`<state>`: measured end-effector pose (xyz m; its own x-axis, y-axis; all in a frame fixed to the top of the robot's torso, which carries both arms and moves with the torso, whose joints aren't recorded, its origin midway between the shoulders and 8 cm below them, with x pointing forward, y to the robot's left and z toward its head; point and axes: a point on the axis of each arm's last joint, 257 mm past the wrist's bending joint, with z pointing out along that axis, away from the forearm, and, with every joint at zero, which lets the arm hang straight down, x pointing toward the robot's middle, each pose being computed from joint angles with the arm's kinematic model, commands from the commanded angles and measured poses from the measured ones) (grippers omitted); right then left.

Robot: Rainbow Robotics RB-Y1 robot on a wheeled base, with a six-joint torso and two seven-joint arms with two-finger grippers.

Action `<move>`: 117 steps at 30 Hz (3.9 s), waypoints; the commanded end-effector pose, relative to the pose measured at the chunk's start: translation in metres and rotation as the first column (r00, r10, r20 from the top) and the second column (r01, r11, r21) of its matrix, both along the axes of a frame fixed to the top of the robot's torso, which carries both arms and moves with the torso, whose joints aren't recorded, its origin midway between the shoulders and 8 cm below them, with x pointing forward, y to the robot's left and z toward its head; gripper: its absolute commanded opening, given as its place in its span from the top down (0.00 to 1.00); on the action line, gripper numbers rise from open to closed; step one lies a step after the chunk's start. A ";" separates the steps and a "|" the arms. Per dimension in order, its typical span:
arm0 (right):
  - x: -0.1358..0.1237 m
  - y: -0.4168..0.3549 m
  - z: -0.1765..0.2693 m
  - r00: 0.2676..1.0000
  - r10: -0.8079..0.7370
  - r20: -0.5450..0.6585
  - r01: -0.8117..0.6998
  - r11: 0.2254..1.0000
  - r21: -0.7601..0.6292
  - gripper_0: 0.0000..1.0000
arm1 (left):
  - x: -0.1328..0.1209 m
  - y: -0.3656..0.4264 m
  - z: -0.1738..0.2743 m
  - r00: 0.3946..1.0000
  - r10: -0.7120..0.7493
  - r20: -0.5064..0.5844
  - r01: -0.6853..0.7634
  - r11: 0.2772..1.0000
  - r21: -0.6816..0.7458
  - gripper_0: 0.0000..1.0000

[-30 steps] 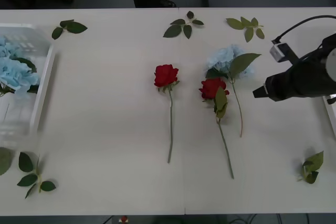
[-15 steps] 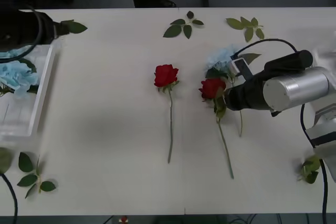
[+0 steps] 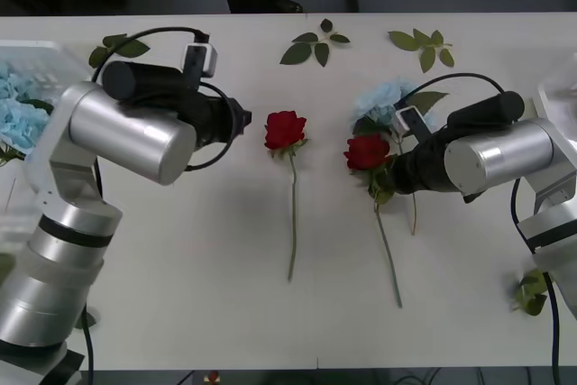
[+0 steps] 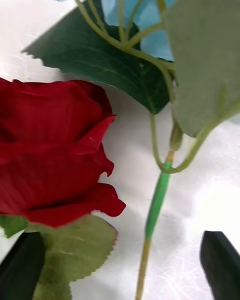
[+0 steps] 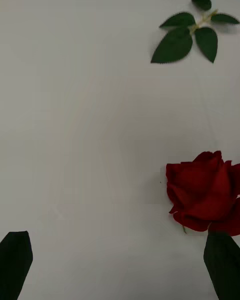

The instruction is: Place the red flowers into the right box and the blue flowers into the left box. If a person shows an open palm, hand one flower to the person first, then continue sorting.

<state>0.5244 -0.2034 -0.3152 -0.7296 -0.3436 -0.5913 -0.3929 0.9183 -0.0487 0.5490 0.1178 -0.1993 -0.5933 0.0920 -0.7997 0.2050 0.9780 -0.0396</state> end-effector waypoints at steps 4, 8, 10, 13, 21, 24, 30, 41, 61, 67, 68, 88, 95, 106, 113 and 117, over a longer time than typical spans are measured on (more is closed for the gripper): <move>0.022 0.008 0.019 0.999 -0.033 0.035 0.032 0.999 0.034 0.21 | -0.002 -0.054 -0.039 0.999 -0.032 -0.016 0.032 0.999 0.022 0.00; 0.028 0.008 0.016 0.998 -0.036 0.043 0.035 0.999 0.031 0.29 | 0.000 -0.076 -0.059 0.999 -0.053 -0.009 0.053 0.998 0.035 0.00; 0.029 0.007 0.016 0.998 -0.038 0.047 0.036 0.999 0.033 0.42 | 0.000 -0.089 -0.067 0.997 -0.077 0.000 0.077 0.996 0.041 0.00; 0.030 0.007 0.017 0.998 -0.039 0.049 0.037 0.999 0.033 0.93 | -0.005 -0.102 -0.081 0.994 -0.106 -0.003 0.106 0.993 0.045 0.00; 0.033 0.001 0.022 0.997 -0.056 0.055 0.054 0.998 0.040 1.00 | -0.011 -0.110 -0.089 0.992 -0.129 -0.011 0.129 0.990 0.059 0.00; 0.037 -0.003 0.029 0.996 -0.060 0.070 0.057 0.997 0.045 1.00 | -0.011 -0.110 -0.088 0.992 -0.129 -0.010 0.129 0.990 0.059 0.00; 0.041 -0.027 0.063 0.992 -0.039 0.121 0.039 0.999 0.005 1.00 | -0.011 -0.110 -0.089 0.992 -0.129 -0.011 0.129 0.990 0.059 0.00; 0.041 -0.023 0.189 0.919 0.111 0.379 -0.127 0.992 0.017 1.00 | -0.011 -0.108 -0.089 0.992 -0.124 -0.011 0.125 0.990 0.059 0.00; 0.029 0.137 0.366 0.317 0.056 0.947 -0.433 0.897 0.092 1.00 | -0.006 -0.103 -0.087 0.993 -0.122 0.008 0.121 0.991 0.056 0.00; 0.026 0.140 0.368 0.328 0.037 0.944 -0.450 0.885 0.122 1.00 | -0.006 -0.103 -0.087 0.992 -0.123 0.009 0.123 0.991 0.053 0.00; 0.026 0.140 0.368 0.328 0.037 0.944 -0.450 0.885 0.122 1.00 | -0.006 -0.103 -0.087 0.992 -0.123 0.009 0.123 0.991 0.053 0.00; 0.026 0.140 0.368 0.328 0.037 0.944 -0.450 0.885 0.122 0.00 | -0.006 -0.101 -0.088 0.992 -0.123 0.005 0.122 0.991 0.052 0.00; 0.026 0.140 0.368 0.328 0.037 0.944 -0.450 0.885 0.122 0.00 | -0.006 -0.102 -0.087 0.992 -0.123 0.006 0.122 0.991 0.049 0.00; 0.030 0.129 0.339 0.387 0.069 0.920 -0.433 0.894 0.115 0.00 | -0.007 -0.104 -0.087 0.992 -0.127 0.009 0.127 0.991 0.043 0.00; 0.021 0.113 0.311 0.543 0.169 0.822 -0.490 0.859 0.147 0.00 | -0.006 -0.104 -0.087 0.992 -0.127 0.009 0.126 0.991 0.044 0.00; 0.010 0.095 0.268 0.693 0.195 0.695 -0.477 0.846 0.239 0.00 | -0.007 -0.103 -0.088 0.992 -0.126 0.007 0.126 0.991 0.044 0.00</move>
